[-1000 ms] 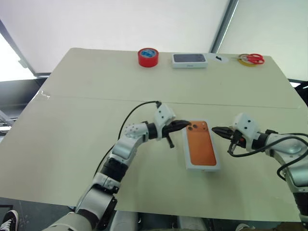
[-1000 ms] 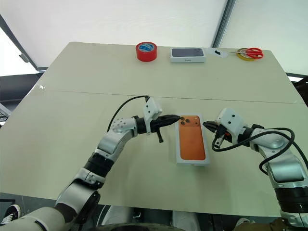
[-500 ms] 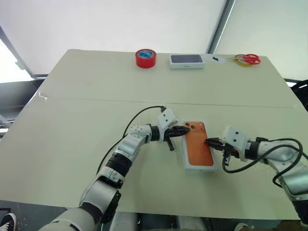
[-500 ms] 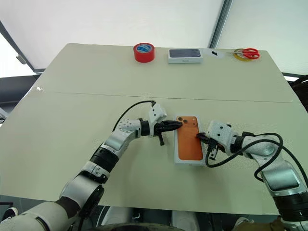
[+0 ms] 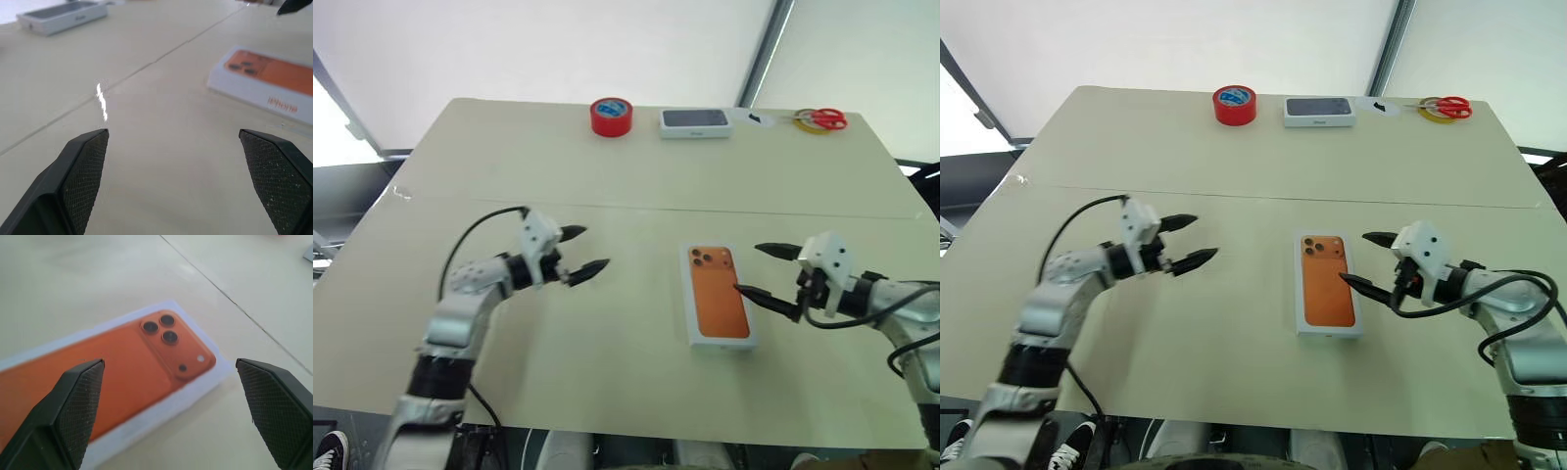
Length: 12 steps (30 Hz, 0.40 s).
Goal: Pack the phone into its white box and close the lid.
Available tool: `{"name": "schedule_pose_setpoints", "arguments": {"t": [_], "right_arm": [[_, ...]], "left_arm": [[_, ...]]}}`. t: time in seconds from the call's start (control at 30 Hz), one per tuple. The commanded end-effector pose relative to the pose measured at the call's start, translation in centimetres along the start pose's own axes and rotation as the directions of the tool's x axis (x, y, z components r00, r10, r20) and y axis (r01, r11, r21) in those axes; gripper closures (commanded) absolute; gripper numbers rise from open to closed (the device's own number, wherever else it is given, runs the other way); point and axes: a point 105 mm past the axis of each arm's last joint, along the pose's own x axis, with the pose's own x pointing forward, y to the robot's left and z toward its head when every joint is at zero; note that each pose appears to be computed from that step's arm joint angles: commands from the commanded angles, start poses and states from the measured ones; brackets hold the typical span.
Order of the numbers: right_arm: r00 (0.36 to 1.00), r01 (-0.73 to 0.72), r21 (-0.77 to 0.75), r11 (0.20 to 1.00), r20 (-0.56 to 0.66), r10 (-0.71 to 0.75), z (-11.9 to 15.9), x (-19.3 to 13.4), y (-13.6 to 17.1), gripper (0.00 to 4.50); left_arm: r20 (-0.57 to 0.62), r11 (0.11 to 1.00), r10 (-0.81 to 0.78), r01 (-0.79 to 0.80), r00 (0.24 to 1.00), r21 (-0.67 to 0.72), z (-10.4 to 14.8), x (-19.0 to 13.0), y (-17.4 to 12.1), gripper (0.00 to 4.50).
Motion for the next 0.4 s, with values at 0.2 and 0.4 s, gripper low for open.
{"name": "schedule_pose_setpoints", "arguments": {"t": [0.2, 0.4], "right_arm": [[0.999, -0.027, -0.032, 0.999, -0.032, 0.026, -1.8, -2.7, -0.9, 0.02], [0.998, -0.045, -0.019, 0.999, -0.045, 0.044, -3.0, -2.3, -0.8, 0.02]], "left_arm": [[-0.094, 0.992, 0.122, -0.125, 0.988, -0.021, -2.5, -7.8, -0.3, 0.04], [-0.15, 0.98, 0.186, -0.195, 0.971, -0.047, -4.6, -9.9, -0.4, 0.04]]}}
